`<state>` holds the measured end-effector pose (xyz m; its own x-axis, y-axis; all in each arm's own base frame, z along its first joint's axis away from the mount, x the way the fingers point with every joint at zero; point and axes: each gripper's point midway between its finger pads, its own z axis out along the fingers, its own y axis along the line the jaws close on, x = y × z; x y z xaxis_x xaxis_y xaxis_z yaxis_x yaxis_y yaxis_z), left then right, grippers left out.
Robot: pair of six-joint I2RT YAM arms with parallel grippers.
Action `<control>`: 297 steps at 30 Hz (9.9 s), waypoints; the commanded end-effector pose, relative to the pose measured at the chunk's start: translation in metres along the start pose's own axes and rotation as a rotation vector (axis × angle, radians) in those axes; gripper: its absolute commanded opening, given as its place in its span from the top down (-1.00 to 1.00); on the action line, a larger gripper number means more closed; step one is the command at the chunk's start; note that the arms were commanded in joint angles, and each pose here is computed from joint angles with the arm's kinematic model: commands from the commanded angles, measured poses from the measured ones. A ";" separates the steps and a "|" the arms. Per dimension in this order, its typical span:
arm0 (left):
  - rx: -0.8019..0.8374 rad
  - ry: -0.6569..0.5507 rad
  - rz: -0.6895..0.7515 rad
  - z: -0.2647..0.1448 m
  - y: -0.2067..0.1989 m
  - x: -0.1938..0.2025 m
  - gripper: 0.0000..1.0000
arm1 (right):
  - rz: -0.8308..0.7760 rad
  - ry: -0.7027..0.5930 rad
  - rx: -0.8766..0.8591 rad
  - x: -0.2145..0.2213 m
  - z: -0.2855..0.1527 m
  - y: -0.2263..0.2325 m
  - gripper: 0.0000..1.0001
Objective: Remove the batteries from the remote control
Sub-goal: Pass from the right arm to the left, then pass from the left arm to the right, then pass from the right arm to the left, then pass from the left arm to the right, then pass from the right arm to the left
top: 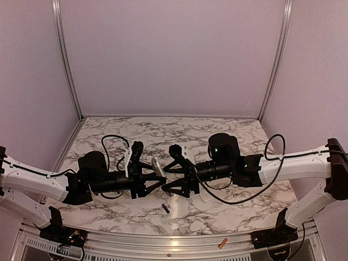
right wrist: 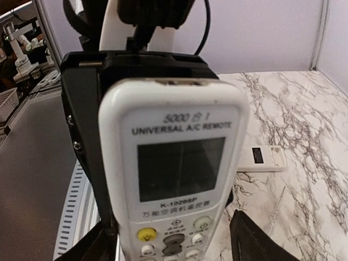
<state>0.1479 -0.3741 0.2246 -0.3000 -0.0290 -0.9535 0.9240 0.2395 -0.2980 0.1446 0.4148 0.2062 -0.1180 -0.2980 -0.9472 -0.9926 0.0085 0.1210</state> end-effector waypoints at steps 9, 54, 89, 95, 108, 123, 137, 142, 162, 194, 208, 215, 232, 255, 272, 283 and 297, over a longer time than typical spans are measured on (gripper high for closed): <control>-0.345 -0.172 -0.248 -0.025 0.056 -0.031 0.78 | -0.078 -0.107 0.330 -0.017 -0.018 -0.032 -0.82; -0.390 -0.333 -0.455 -0.053 0.069 -0.047 0.76 | -0.276 -0.212 0.593 -0.042 0.052 -0.070 0.12; -0.483 -0.300 -0.369 -0.066 0.083 -0.032 -0.70 | -0.209 -0.146 0.509 -0.030 0.054 -0.064 1.00; -0.496 -0.261 -0.235 -0.070 0.082 -0.030 -0.87 | -0.142 -0.069 0.451 -0.019 0.047 -0.066 1.00; -0.642 -0.165 0.225 -0.090 0.096 -0.022 -0.98 | 0.151 0.112 0.435 0.006 -0.026 -0.069 1.00; -0.216 -0.069 0.655 -0.051 0.040 0.030 -0.98 | 0.414 0.325 0.130 0.055 -0.062 -0.019 1.00; 0.114 0.127 0.901 -0.038 0.009 0.094 -0.96 | 0.536 0.363 -0.121 0.069 -0.042 -0.013 1.00; 0.155 0.168 0.969 -0.028 0.007 0.106 -0.86 | 0.604 0.374 -0.199 0.071 -0.035 -0.007 1.00; 0.153 0.164 1.070 -0.005 0.008 0.109 -0.68 | 0.661 0.477 -0.320 0.088 -0.002 0.026 1.00; 0.059 0.229 1.062 0.006 0.029 0.109 0.84 | 0.609 0.327 -0.092 0.043 0.004 -0.003 -0.27; 0.039 0.108 0.943 -0.001 0.020 0.072 0.84 | 0.569 0.045 0.108 0.028 -0.020 -0.012 -0.57; 0.042 0.081 0.909 -0.002 0.017 0.063 0.84 | 0.590 -0.002 0.069 0.028 -0.019 -0.008 -0.10; 0.009 0.076 0.884 0.001 0.025 0.060 0.84 | 0.620 0.028 0.009 0.037 -0.004 0.000 0.12; 0.007 0.133 0.929 -0.008 0.031 0.079 -0.94 | 0.611 0.036 0.028 0.036 -0.008 -0.001 1.00; 0.011 0.185 0.932 0.005 0.039 0.088 -0.60 | 0.640 0.021 0.000 0.035 -0.006 0.003 1.00; -0.004 0.165 0.940 0.011 0.042 0.086 -0.37 | 0.686 -0.002 0.002 0.034 -0.002 -0.001 1.00; -0.044 0.160 0.973 0.013 0.046 0.085 -0.32 | 0.724 0.003 0.010 0.041 0.004 -0.005 1.00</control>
<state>0.1635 -0.3733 0.1218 0.5341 0.3401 -0.7740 0.7973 0.1018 0.5950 0.1453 0.3996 0.1563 -0.7524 -0.2374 -0.6145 -0.6585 0.2441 0.7119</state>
